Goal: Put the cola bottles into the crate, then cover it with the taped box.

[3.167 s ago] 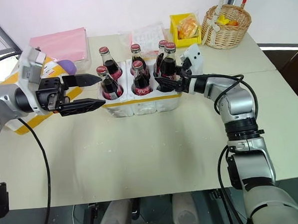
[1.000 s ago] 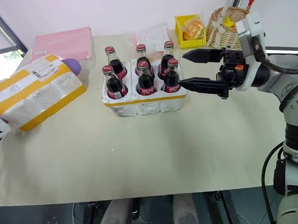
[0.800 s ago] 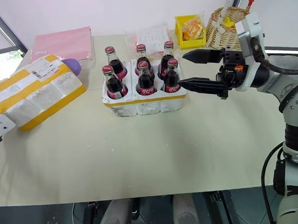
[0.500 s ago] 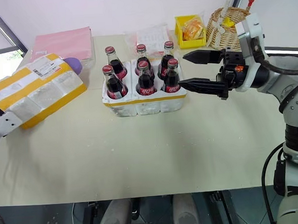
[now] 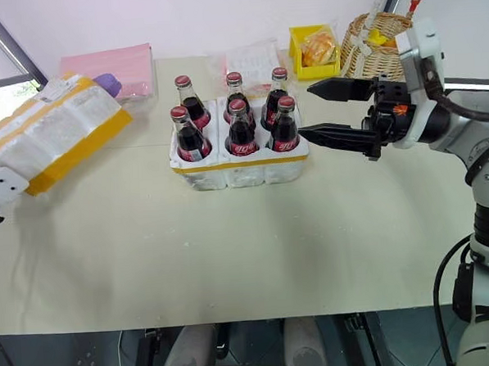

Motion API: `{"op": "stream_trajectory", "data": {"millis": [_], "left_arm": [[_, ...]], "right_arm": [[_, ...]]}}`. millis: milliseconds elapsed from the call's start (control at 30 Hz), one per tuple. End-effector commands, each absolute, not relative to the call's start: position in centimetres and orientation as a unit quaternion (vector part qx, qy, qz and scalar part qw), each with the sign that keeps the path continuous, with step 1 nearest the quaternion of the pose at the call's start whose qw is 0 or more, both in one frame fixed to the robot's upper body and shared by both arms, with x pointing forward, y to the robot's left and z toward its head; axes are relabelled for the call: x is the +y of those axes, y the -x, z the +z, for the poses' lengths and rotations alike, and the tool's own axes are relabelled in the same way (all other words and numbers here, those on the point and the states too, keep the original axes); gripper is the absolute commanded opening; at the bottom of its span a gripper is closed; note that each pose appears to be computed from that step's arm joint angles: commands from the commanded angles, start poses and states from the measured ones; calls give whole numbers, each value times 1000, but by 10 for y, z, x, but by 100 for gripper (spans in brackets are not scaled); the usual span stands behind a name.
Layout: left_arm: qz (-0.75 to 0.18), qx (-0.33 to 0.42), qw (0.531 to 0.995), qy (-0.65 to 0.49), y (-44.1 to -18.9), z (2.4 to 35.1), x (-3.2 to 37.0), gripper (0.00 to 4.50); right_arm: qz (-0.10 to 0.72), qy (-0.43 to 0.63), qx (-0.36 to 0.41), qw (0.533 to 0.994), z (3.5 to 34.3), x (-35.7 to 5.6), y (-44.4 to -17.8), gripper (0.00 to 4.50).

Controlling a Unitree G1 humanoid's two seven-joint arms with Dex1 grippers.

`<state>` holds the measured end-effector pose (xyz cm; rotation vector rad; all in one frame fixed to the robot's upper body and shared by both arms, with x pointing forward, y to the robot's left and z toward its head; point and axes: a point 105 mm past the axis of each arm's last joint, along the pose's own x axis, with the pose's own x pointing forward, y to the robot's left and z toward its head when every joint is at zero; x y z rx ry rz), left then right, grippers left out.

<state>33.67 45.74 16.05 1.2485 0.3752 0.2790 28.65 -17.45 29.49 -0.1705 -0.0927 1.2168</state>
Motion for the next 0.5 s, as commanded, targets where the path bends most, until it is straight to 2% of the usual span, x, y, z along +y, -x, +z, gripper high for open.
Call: {"op": "stream_trajectory", "data": {"millis": [33,267,500], "left_arm": [[144,89,784,-597,-345,227,449,56],[93,-19,781,-617,-360,294,400,56],[13,-115,774,-623,-368,351,318,56]], "right_arm": [[555,91,-69,824,308,-186,-281,450],[523,104,-62,844,299,-200,-286,450],[504,101,-57,856,293,-207,-289,450]]}}
